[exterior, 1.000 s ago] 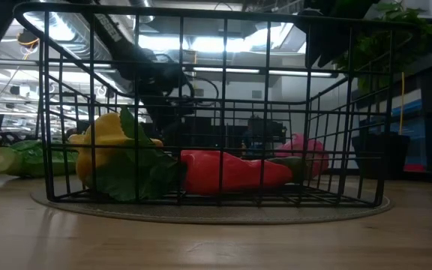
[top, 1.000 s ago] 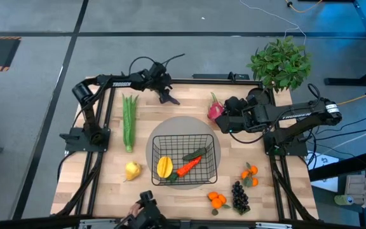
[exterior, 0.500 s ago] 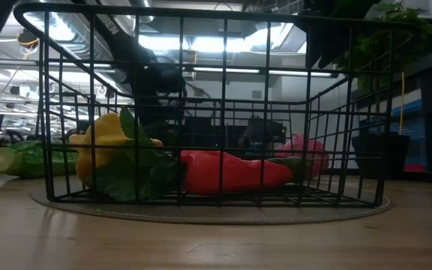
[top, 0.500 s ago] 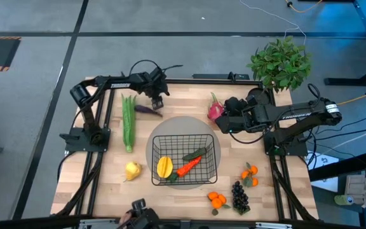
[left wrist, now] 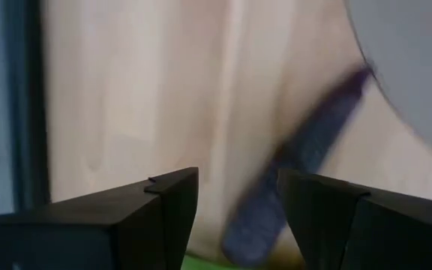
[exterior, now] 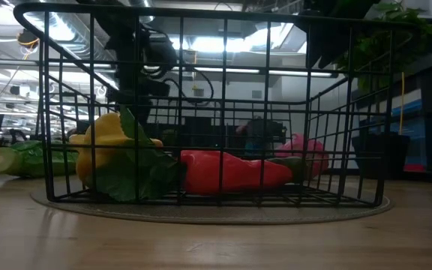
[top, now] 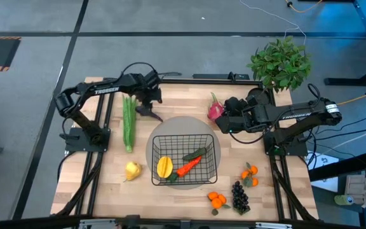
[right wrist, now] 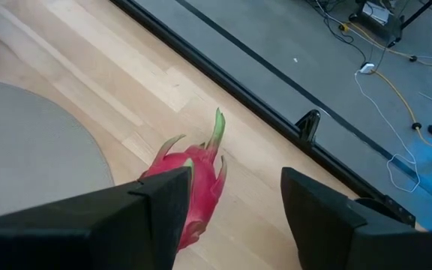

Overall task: Build produce basket
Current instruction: Put the eggplant into the wire basket

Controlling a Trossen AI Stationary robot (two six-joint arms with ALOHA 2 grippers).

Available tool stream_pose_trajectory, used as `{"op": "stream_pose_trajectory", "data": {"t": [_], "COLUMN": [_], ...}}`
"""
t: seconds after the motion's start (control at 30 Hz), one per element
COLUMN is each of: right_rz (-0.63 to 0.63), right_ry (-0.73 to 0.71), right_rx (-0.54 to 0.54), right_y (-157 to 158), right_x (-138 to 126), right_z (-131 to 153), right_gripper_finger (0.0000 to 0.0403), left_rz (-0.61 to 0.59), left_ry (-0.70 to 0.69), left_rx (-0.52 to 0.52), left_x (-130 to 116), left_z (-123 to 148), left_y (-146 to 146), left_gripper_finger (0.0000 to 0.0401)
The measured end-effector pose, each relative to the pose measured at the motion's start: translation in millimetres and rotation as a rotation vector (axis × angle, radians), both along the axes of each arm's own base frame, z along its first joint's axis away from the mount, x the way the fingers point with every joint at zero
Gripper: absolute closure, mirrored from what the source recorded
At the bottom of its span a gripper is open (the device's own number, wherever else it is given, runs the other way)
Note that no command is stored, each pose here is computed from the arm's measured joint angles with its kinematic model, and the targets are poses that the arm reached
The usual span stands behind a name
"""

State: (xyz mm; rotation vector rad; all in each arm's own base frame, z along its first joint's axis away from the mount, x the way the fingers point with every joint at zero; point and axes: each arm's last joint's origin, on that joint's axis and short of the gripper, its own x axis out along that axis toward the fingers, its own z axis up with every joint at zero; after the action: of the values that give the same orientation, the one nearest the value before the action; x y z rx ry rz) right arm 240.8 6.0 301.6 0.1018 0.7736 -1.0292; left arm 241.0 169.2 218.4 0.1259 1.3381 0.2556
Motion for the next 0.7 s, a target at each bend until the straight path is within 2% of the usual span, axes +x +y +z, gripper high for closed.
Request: {"op": "stream_pose_trajectory", "data": {"t": [0.27,0.7], "right_rz": [-0.002,0.001], "right_ry": [-0.002,-0.001], "right_rx": [-0.006,0.000], "right_y": [0.0,0.1], "right_x": [0.1,0.1], "right_z": [0.2,0.0], "right_gripper_finger": [0.0199,0.0199], "left_rz": [-0.218,-0.257], "left_ry": [0.092,0.204], "left_rx": [-0.008,-0.071], "left_x": [16.5,31.2], "left_z": [-17.5,-55.7], "left_y": [-14.4,-17.9], "left_gripper_finger": [0.0228,0.0228]}}
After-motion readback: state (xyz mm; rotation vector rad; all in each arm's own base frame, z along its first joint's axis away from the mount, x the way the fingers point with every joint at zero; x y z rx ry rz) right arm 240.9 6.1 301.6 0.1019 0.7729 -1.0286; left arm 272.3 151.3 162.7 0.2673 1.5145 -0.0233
